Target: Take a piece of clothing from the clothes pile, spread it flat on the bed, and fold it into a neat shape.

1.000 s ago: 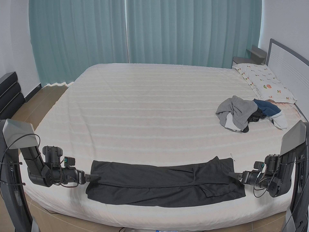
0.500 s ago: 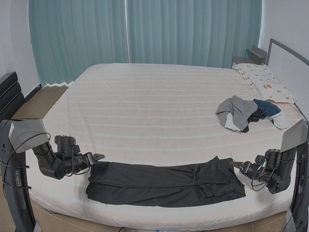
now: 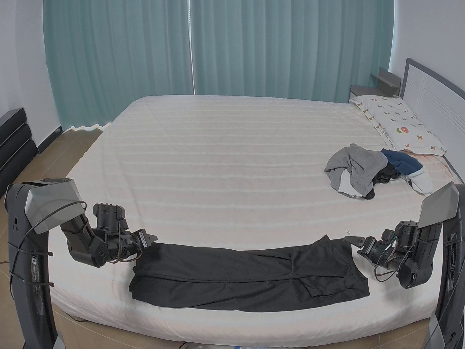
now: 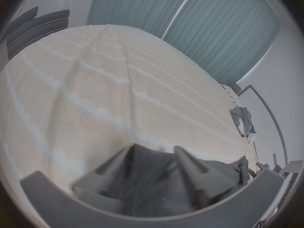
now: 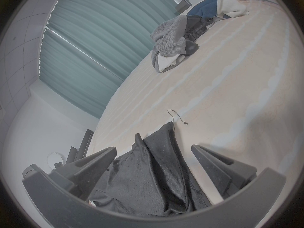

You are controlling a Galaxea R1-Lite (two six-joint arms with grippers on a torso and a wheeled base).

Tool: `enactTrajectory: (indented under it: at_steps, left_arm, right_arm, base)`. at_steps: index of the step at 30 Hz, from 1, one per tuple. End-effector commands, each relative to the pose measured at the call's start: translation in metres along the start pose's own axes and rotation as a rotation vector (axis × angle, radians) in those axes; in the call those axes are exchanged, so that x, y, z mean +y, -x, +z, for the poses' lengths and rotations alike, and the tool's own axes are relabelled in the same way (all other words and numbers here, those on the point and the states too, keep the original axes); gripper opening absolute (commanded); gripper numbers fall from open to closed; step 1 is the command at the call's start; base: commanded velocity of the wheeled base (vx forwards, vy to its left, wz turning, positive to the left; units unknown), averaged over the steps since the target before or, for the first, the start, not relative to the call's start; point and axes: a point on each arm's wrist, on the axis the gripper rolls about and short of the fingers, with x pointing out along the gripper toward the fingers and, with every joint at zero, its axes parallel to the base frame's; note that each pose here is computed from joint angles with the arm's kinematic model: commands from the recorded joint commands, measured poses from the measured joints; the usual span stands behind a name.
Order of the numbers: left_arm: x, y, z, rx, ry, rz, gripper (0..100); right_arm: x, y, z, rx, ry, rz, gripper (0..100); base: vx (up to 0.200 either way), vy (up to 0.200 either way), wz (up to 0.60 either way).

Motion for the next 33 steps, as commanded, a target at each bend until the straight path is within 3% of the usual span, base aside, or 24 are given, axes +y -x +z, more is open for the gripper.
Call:
enactTrajectory:
  at_steps: [1, 6, 10, 12, 16, 27, 33]
  left_arm:
    - [0.003, -0.005, -0.002, 0.008, 0.006, 0.006, 0]
    - [0.002, -0.006, -0.002, 0.005, 0.015, 0.006, 0]
    - [0.001, -0.003, -0.004, -0.034, 0.062, 0.066, 0]
    - [-0.006, -0.007, -0.002, -0.123, 0.168, 0.115, 0]
    - [-0.013, -0.010, -0.001, -0.227, 0.281, 0.068, 0]
    - [-0.005, 0.001, -0.019, -0.215, 0.241, 0.079, 0]
    - [-0.002, 0.002, -0.024, -0.206, 0.248, 0.097, 0]
  right_arm:
    - [-0.001, -0.004, 0.000, -0.006, 0.007, 0.009, 100]
    - [0.000, -0.004, 0.000, -0.008, 0.005, 0.011, 100]
    - [0.000, -0.005, 0.002, -0.015, 0.009, 0.014, 100]
    - [0.004, -0.009, 0.003, -0.014, 0.019, 0.027, 100]
    - [0.009, -0.015, 0.003, -0.018, 0.031, 0.039, 100]
    - [0.016, -0.027, 0.006, -0.028, 0.037, -0.004, 100]
    - [0.026, -0.036, 0.023, -0.003, 0.023, -0.041, 100]
  base:
    - [0.000, 0.000, 0.00]
    - [0.000, 0.000, 0.00]
    - [0.000, 0.000, 0.00]
    - [0.000, 0.000, 0.00]
    - [0.000, 0.000, 0.00]
    - [0.000, 0.000, 0.00]
    - [0.000, 0.000, 0.00]
